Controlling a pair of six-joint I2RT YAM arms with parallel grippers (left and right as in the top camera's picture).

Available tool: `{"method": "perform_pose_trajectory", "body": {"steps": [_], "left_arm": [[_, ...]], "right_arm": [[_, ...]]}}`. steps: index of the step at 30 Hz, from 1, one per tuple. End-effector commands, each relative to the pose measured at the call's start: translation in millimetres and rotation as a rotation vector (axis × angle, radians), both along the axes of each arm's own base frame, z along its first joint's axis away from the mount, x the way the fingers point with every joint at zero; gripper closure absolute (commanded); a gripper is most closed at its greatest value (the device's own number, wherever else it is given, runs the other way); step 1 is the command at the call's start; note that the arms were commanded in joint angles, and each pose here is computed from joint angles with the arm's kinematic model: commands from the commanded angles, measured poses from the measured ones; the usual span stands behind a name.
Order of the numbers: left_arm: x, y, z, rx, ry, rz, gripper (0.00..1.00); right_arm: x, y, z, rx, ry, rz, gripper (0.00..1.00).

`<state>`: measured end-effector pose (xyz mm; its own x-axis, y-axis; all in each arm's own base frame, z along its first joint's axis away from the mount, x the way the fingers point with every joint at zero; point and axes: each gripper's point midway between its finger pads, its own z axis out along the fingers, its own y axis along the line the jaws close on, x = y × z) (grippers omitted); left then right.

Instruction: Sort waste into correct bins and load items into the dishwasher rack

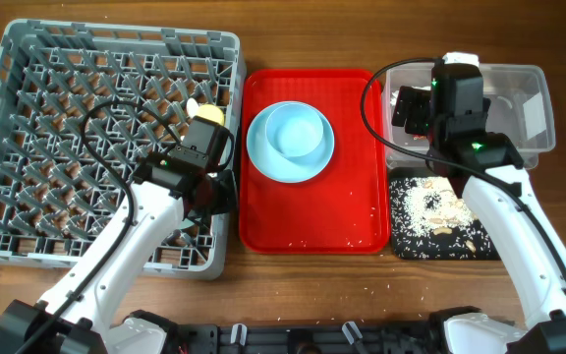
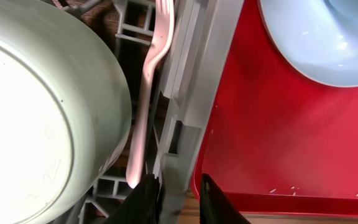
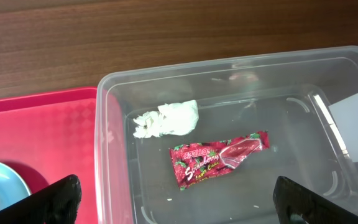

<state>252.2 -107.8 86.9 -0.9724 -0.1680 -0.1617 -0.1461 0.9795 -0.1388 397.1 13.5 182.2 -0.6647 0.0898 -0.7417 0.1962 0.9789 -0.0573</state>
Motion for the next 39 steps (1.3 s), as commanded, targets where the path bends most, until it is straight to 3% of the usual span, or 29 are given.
{"method": "perform_pose_trajectory", "body": {"steps": [1,8,10,33,37,39], "left_arm": [[-1,-1,-3,0.001,0.007,-0.002,0.77],[8,-10,0,-0.041,-0.029,-0.008,0.78],[8,-10,0,-0.041,-0.029,-0.008,0.83],[11,-38,6,-0.118,-0.066,-0.067,0.80],[20,-16,7,0.000,-0.114,-0.041,0.75],[34,-12,38,0.011,-0.203,-0.022,0.75]], "right_arm": [[0,1,2,0.009,-0.009,0.003,0.00],[0,1,2,0.009,-0.009,0.003,0.00],[0,1,2,0.009,-0.009,0.003,0.00],[0,1,2,0.009,-0.009,0.003,0.00],[0,1,2,0.009,-0.009,0.003,0.00],[0,1,2,0.009,-0.009,0.003,0.00]]}}
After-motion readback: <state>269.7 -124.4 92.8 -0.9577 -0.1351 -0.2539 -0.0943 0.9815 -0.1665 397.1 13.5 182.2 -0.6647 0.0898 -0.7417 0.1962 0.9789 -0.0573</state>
